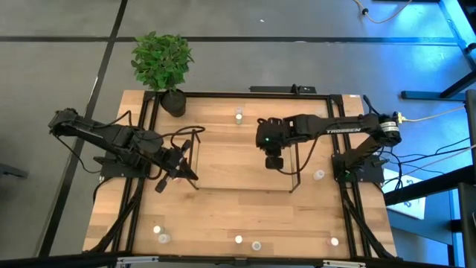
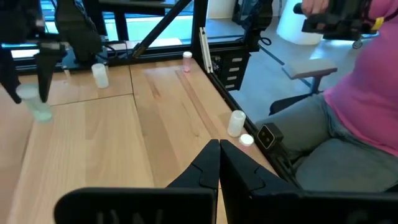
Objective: Pick and place medicine bottles onto shelf by color
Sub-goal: Put the top right blue pill bottle on the shelf
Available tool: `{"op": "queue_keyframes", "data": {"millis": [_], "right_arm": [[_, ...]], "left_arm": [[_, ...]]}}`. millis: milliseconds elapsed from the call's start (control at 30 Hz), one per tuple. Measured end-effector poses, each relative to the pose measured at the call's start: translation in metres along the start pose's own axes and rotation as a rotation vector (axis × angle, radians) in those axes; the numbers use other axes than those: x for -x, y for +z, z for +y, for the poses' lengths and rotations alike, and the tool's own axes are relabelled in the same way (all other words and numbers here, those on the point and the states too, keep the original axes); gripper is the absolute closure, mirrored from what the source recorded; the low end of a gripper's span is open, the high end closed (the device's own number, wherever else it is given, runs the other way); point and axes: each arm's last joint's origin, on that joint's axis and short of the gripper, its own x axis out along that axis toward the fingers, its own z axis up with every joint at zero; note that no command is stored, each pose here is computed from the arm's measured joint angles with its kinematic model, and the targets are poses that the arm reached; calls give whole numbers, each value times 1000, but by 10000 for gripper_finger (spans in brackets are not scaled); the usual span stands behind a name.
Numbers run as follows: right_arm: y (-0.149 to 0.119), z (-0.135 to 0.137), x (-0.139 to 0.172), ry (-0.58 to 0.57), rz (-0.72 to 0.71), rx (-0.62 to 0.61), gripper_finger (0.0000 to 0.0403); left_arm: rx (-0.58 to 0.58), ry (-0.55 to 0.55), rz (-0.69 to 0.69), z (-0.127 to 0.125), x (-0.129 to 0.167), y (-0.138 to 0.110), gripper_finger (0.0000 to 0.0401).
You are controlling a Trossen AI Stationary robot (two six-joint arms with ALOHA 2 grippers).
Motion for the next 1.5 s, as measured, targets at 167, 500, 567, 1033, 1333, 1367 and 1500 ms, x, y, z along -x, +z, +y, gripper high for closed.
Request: {"op": "queue_keyframes", "data": {"millis": [167, 500, 567, 1033, 1333, 1367, 1500], "right_arm": [[-5, -5, -5, -13, 24, -26, 279], [-4, -6, -5, -15, 18, 2, 279], [-3, -6, -5, -13, 9, 1, 279], [-10, -5, -11, 30, -74, 33, 279], [-8, -17, 1, 138, -166, 53, 279], [-8, -18, 1, 136, -165, 51, 279], [-10, -19, 0, 129, -144, 47, 279]], "left_arm": [[-1, 0, 0, 0, 0, 0, 401], [-3, 102, -7, 3, 0, 0, 401], [-2, 125, -8, 4, 0, 0, 401], [-2, 141, -6, 4, 0, 0, 401], [23, 289, 38, 21, -11, -4, 401], [25, 293, 47, 22, -12, -4, 401], [28, 299, 71, 25, -19, -7, 401]]}}
